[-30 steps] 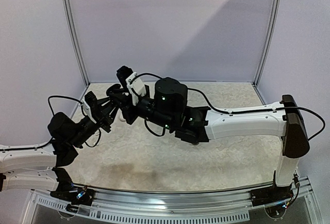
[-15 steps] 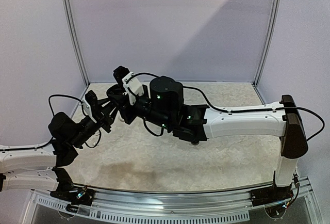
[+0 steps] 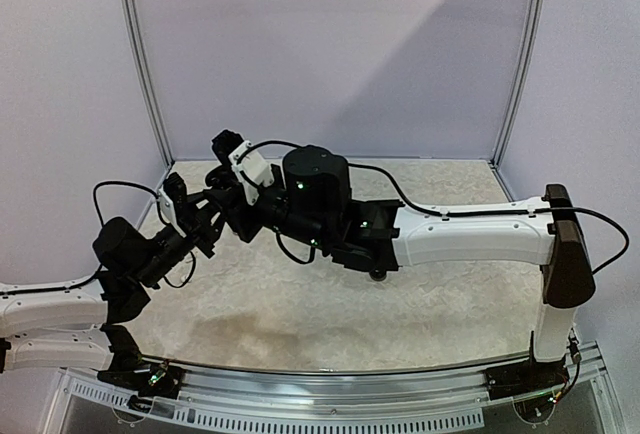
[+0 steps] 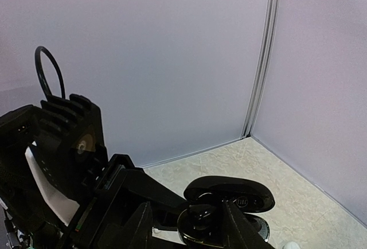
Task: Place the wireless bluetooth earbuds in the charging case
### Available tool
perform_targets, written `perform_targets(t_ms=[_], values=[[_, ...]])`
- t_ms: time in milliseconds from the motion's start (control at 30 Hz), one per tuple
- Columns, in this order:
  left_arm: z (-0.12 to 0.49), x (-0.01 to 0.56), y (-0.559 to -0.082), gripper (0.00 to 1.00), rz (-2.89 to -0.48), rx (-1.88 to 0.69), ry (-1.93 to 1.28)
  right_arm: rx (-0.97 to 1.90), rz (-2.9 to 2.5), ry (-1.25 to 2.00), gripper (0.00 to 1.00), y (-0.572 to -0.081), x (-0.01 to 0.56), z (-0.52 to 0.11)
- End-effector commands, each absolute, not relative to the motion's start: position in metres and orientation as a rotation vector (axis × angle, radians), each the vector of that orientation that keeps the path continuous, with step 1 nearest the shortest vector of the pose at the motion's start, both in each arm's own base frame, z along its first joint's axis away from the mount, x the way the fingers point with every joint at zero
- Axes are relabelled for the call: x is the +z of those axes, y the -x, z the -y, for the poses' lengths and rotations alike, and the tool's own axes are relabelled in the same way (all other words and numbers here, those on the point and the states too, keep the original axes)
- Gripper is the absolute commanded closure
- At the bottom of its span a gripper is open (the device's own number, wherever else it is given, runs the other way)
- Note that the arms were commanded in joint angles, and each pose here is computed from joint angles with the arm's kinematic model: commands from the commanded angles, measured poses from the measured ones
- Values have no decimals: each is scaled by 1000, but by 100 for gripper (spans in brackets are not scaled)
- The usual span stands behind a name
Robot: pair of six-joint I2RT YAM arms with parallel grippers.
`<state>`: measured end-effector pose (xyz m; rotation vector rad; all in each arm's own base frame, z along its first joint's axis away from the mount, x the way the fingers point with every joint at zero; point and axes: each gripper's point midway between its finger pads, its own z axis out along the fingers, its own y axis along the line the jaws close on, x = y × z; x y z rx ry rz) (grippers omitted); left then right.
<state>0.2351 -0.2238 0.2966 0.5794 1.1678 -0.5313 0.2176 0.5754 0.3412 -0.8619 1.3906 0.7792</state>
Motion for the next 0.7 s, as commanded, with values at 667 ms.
perform_targets(t_ms=[667], values=[[221,314,-231,100,-1171,-619,-505,645,-1445,1003,27,-222,326,-570]])
